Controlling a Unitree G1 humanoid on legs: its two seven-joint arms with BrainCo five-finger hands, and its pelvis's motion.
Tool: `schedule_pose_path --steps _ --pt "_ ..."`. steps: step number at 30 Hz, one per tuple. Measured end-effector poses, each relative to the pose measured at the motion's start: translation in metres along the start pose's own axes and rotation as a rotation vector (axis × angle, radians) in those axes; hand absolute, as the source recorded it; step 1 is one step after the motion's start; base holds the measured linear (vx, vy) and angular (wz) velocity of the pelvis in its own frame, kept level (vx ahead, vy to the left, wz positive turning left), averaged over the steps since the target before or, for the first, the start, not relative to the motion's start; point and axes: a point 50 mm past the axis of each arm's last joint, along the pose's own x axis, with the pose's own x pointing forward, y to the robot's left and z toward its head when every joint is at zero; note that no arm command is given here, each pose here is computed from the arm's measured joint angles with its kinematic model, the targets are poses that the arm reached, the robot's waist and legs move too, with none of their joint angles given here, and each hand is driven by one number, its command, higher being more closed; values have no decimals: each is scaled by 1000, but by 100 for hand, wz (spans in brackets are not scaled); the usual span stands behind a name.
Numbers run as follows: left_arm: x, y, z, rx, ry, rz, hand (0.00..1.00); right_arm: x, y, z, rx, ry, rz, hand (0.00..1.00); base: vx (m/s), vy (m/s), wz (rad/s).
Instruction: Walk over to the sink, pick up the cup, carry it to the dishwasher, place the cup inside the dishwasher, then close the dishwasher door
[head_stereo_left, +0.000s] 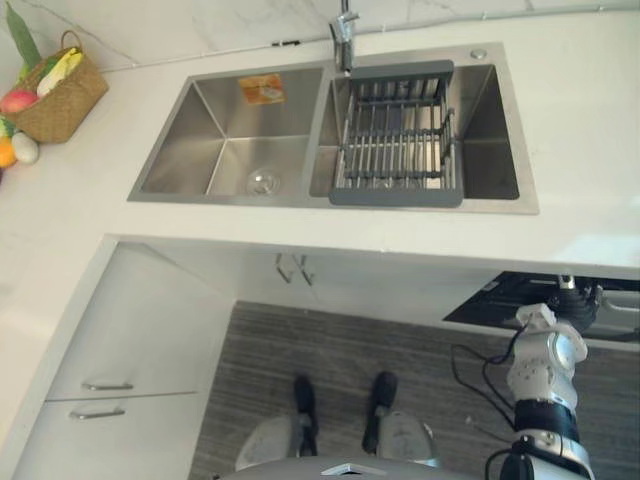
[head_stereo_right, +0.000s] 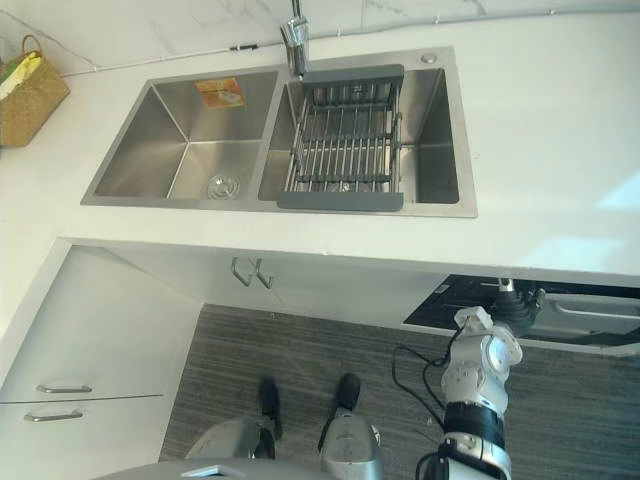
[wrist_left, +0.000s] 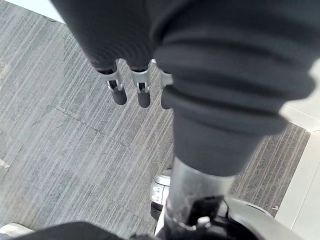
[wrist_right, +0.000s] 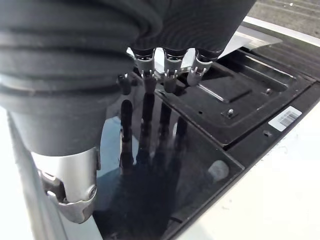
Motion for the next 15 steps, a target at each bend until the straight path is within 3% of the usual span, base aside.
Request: schedule_pose_path --steps 4,7,10,13,15 --pt "0 1 0 4 6 21 0 -22 -7 -32 -281 123 83 0 81 -23 -20" --pt "0 0 3 -71 31 38 0 -61 -31 -88 -479 397 112 0 137 -25 -7" --pt "0 0 1 -199 75 27 0 -107 -64 -140 -579 707 78 0 171 -3 2" --pt "0 0 0 -246 103 15 0 -143 -82 -168 -570 900 30 0 116 25 2" --pt "0 -1 0 -237 99 -2 0 -145 -84 -171 -584 920 32 0 100 43 -4"
